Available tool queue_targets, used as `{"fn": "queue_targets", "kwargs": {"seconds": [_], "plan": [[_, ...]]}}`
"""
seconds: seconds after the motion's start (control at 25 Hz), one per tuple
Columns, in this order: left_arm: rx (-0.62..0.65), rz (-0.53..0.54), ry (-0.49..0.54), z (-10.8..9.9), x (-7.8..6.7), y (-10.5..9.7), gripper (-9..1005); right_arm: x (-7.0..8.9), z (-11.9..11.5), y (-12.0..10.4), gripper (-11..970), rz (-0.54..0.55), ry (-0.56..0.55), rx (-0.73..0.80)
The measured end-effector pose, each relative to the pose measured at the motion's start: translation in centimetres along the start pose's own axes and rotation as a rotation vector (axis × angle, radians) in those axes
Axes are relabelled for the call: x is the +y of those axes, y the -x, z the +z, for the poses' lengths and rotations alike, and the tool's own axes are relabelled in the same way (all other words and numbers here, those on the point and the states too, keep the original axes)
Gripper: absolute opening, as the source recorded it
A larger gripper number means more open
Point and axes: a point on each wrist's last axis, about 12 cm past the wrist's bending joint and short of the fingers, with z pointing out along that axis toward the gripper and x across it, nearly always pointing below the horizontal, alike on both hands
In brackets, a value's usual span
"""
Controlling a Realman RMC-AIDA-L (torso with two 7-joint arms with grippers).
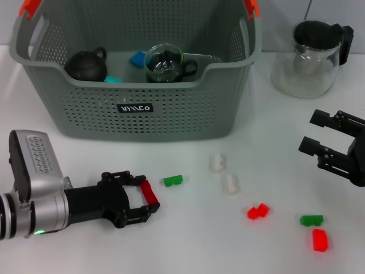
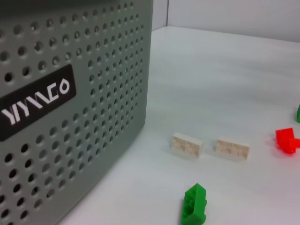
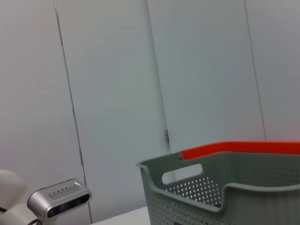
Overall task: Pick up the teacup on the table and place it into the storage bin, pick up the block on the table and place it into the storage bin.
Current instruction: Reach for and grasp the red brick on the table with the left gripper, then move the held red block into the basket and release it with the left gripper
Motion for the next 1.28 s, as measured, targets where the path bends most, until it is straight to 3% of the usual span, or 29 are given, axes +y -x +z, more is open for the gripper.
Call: {"fn": "queue_targets", "kwargs": {"seconds": [0.12,0.36,0.52,0.64,0.72,0.88,1.08,1.28], "plan": [[-0.016,0.002,-0.002,-0.2,0.1,0.3,666,0.0,-0.1,0.0,685,-0.001,-0.001,-0.001],[-0.116,-0.031,-0.044,-2.4,0.6,2.0,683,0.0,-0.2,0.1,685,-0.001,-0.001,-0.003],[-0.355,-0.052,-0.098,-6.9,1.0,4.3,694,-0.1,-0.1,0.2,685,-0.004,0.002,-0.004],[-0.612,-0.09,-0.037,-10.4,2.1,6.3,702,-0.1,-0.1,0.2,685,-0.004,-0.001,-0.002],[-0.683,-0.136,-0.008,-11.6,3.5,7.8,708,-0.1,-0.1,0.1,685,-0.003,-0.003,-0.001],[-0.574,-0.257,0.02,-10.9,7.4,11.4,719,-0.1,0.1,0.1,685,-0.002,-0.001,-0.003],[-0.25,-0.36,0.115,-7.2,11.4,16.8,733,-0.1,0.1,0.1,685,-0.001,-0.001,-0.003],[0.034,-0.382,0.243,-3.8,12.4,20.2,746,0.0,0.1,-0.1,685,0.003,-0.001,0.002]]}}
